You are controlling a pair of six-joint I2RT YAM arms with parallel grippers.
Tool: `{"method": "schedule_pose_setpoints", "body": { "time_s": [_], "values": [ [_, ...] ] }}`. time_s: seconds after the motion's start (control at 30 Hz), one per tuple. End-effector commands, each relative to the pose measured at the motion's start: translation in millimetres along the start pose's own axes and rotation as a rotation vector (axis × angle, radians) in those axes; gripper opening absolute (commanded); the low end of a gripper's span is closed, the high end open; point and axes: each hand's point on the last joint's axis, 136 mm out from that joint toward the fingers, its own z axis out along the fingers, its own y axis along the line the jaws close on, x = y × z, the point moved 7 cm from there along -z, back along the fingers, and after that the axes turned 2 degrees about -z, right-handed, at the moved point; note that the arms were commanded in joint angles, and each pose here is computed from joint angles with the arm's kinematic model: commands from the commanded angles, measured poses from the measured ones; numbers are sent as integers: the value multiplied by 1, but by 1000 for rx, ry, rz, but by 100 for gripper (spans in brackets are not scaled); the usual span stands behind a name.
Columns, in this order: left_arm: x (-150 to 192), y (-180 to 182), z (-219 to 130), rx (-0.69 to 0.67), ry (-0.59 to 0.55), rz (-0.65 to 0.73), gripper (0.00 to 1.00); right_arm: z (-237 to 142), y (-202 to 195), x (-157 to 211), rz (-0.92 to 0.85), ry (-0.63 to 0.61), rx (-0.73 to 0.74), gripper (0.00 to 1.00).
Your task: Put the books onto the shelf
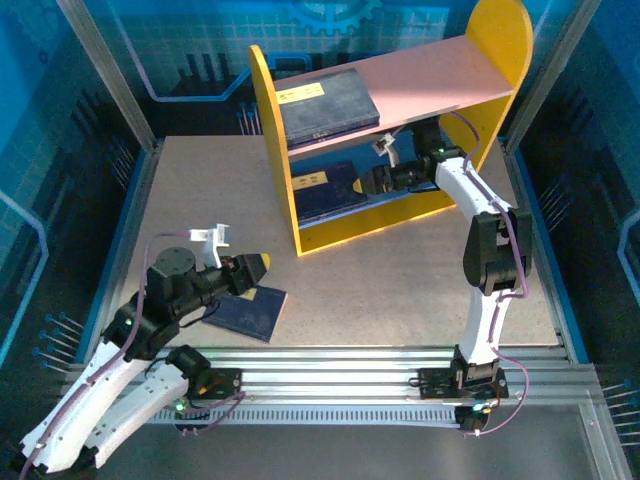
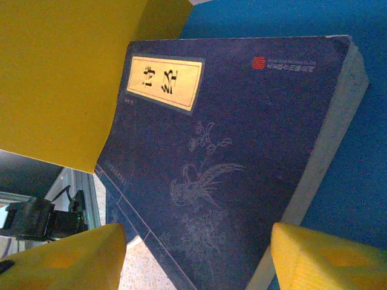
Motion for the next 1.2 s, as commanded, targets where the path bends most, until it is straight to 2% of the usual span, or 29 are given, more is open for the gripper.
{"method": "schedule_pose_setpoints", "body": {
  "time_s": [0.0, 0.73, 0.97, 1.17],
  "values": [
    [-3, -4, -5, 4, -19, 18, 39, -1, -1, -3, 6, -8, -3, 65],
    [-4, -1, -6, -29, -29, 14, 44, -20, 3, 19, 42, -48, 40, 64],
    [-1, 15, -6, -161, -16, -23, 46, -33, -2, 35, 156, -84, 193, 63],
    [6, 40, -2, -377, 32, -102, 44, -45, 10, 61, 209, -100, 343, 63]
  ]
}}
